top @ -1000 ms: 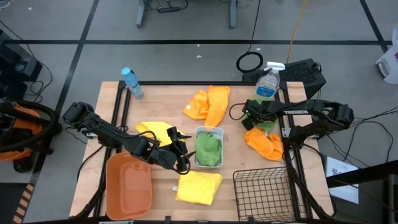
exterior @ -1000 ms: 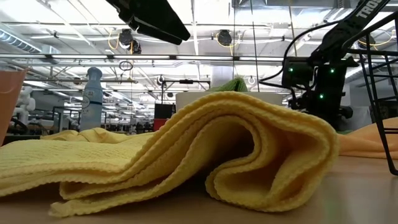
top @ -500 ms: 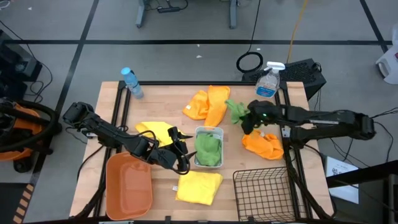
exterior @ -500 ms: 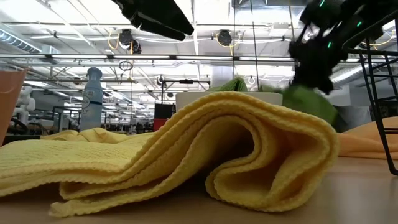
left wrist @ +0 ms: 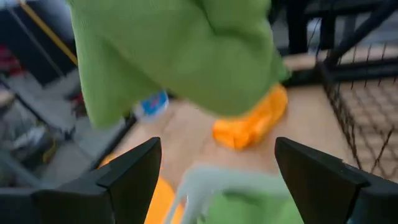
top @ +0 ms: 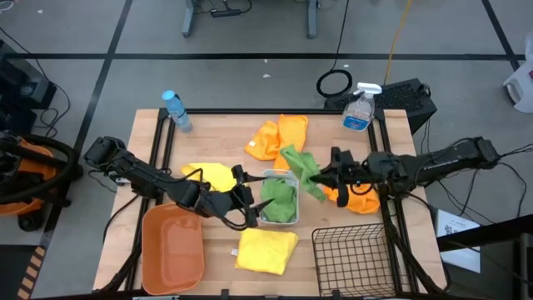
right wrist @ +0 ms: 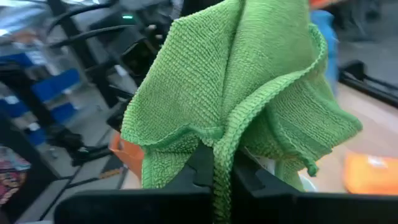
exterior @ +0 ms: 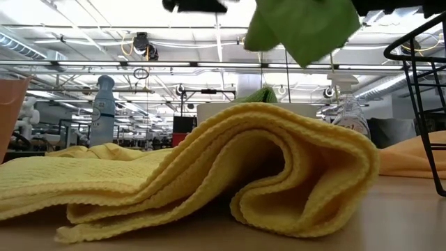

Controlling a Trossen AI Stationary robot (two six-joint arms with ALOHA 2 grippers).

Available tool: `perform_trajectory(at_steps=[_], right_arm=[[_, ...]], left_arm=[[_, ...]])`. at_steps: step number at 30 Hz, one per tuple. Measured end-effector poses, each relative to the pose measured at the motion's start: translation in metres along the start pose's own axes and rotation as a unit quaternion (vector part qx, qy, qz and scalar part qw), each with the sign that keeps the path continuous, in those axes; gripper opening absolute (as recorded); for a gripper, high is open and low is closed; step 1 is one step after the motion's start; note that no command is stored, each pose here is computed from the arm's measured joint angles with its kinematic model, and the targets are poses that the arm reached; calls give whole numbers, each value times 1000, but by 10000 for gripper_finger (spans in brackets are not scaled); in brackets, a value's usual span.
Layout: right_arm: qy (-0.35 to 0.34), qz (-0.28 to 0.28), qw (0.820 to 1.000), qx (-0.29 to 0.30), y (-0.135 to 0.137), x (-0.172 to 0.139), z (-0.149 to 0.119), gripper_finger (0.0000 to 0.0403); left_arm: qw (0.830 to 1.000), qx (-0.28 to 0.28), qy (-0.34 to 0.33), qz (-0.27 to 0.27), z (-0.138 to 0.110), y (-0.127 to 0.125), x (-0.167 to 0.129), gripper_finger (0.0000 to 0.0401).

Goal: Sort microfiber towel by color & place in baskets
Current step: Put the green microfiber towel into the white bin

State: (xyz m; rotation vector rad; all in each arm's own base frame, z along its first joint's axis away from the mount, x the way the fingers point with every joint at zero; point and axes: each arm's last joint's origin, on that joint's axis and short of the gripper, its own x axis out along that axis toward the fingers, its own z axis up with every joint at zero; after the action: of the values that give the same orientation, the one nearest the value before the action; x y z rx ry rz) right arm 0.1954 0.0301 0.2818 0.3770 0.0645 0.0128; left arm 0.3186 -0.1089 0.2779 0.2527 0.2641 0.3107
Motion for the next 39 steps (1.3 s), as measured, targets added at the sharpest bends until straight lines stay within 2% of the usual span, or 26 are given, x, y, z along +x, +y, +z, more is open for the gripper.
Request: perform_trajectory(at_steps=[5,8,14,16,29,31,33,36,39], right_arm=[[-25,45,998,-21,15,15,-6,2],[-35,76,996,-37,24,23,-11,2],[-54,103,991,-70,34,36,-22,3],[-58,107,989,-79,36,40,-25,3],[-98,114,982,-111,38,56,-34,4],[-95,112,983,-112,38,57,-35,4],[-92,112,983,-110,37,57,-36,4],[-91,111,984,-109,37,57,-37,4],[-89,110,985,-98,37,57,-37,12]], left_arm=[[997,13,-76,15,18,4,-1,317],[995,20,-94,10,22,7,1,317],[985,1,-125,-121,22,8,6,317],[982,-7,-124,-140,21,6,8,317],[981,-2,-126,-148,10,-4,22,311],[981,2,-128,-147,11,-4,22,288],[980,2,-136,-147,12,-5,21,249],[978,-2,-147,-146,16,-4,19,158],[979,2,-143,-146,15,-4,19,45]])
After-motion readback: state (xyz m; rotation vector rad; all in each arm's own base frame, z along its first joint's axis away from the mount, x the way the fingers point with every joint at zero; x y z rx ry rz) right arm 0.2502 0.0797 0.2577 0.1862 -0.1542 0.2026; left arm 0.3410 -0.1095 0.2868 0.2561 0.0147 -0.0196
